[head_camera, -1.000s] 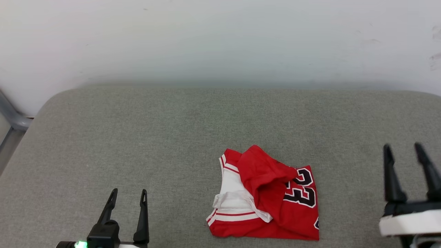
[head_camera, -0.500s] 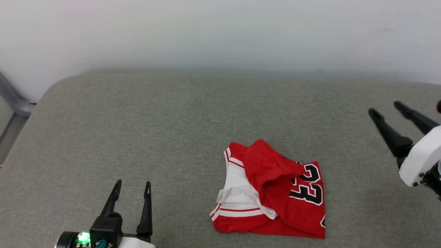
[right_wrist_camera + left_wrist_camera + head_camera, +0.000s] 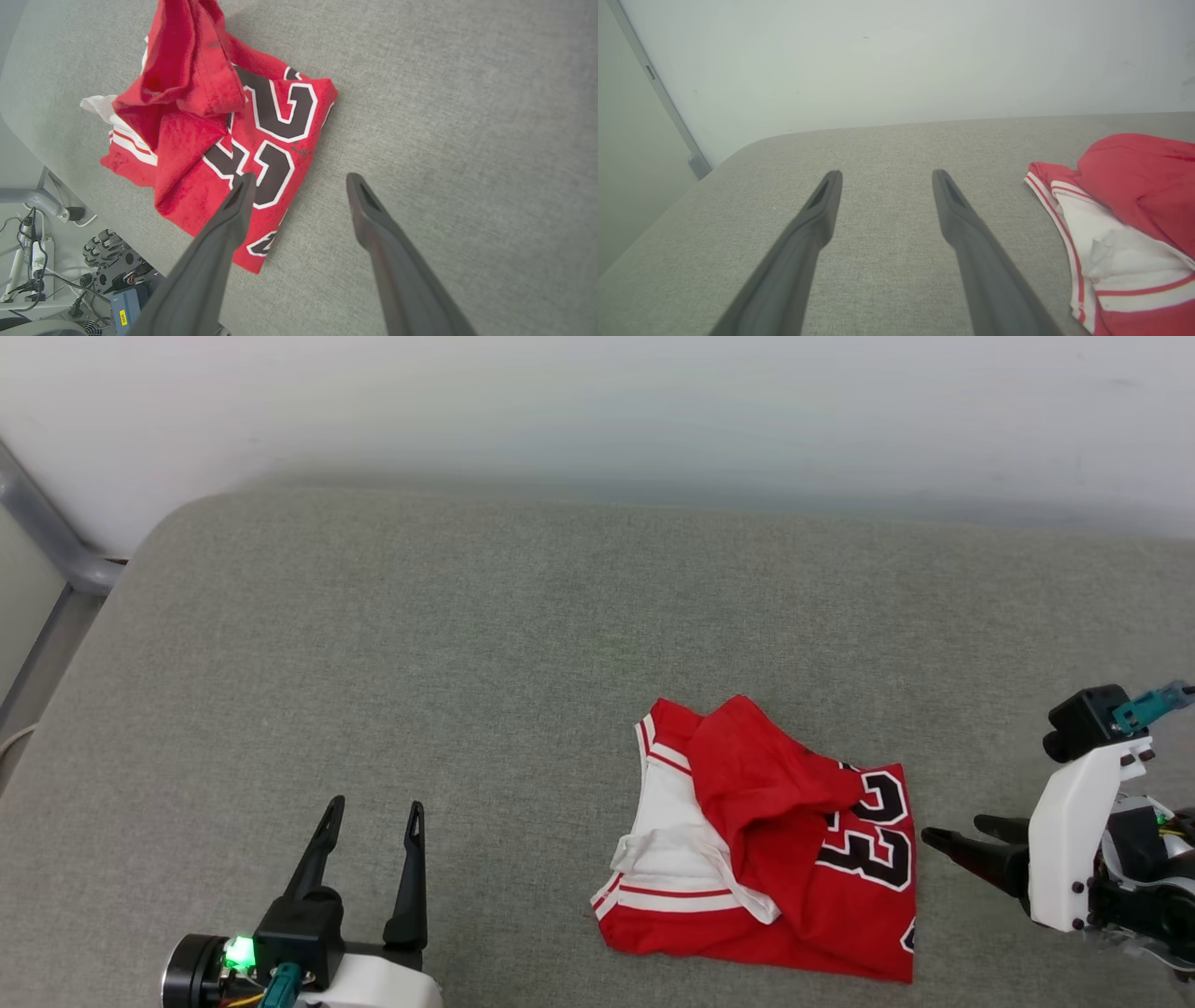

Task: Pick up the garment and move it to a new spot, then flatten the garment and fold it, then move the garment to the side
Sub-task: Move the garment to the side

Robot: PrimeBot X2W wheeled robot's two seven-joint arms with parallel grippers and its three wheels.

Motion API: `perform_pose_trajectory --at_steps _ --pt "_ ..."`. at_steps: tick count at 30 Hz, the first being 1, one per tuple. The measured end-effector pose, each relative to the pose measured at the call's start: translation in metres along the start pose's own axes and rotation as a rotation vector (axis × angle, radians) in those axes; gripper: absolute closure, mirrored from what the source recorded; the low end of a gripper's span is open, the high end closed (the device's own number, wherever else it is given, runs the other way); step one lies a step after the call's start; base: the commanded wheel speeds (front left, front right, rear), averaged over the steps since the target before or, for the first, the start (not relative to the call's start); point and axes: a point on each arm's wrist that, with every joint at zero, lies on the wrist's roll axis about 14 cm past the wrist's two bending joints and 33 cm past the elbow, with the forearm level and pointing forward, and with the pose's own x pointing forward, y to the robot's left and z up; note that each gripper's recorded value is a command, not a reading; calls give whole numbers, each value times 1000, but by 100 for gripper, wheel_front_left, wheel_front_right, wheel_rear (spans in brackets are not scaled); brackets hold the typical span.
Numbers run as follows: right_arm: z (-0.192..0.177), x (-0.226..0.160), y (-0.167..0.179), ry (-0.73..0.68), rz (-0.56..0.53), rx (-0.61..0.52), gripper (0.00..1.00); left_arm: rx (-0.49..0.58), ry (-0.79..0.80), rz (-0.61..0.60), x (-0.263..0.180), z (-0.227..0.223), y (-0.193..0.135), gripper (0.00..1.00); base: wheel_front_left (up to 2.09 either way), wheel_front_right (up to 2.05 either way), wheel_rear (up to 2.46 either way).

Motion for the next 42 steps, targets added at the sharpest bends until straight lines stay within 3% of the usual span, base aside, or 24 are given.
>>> perform_pose_trajectory --at_steps 11,20,21,22,33,42 --pt "-33 55 19 81 94 138 0 8 27 19 11 -9 7 0 0 0 0" --pt "-48 78 29 106 113 121 0 11 38 26 16 -13 10 0 0 0 0" --pt "-48 79 30 101 114 114 63 10 38 28 16 -12 10 0 0 0 0" --pt "-47 79 30 87 113 110 100 8 37 29 16 -12 10 0 0 0 0" --pt "-15 76 31 -58 120 52 100 -7 31 38 15 -10 10 0 0 0 0" --pt "34 39 14 -237 43 -171 100 -25 19 23 17 -8 2 0 0 0 0"
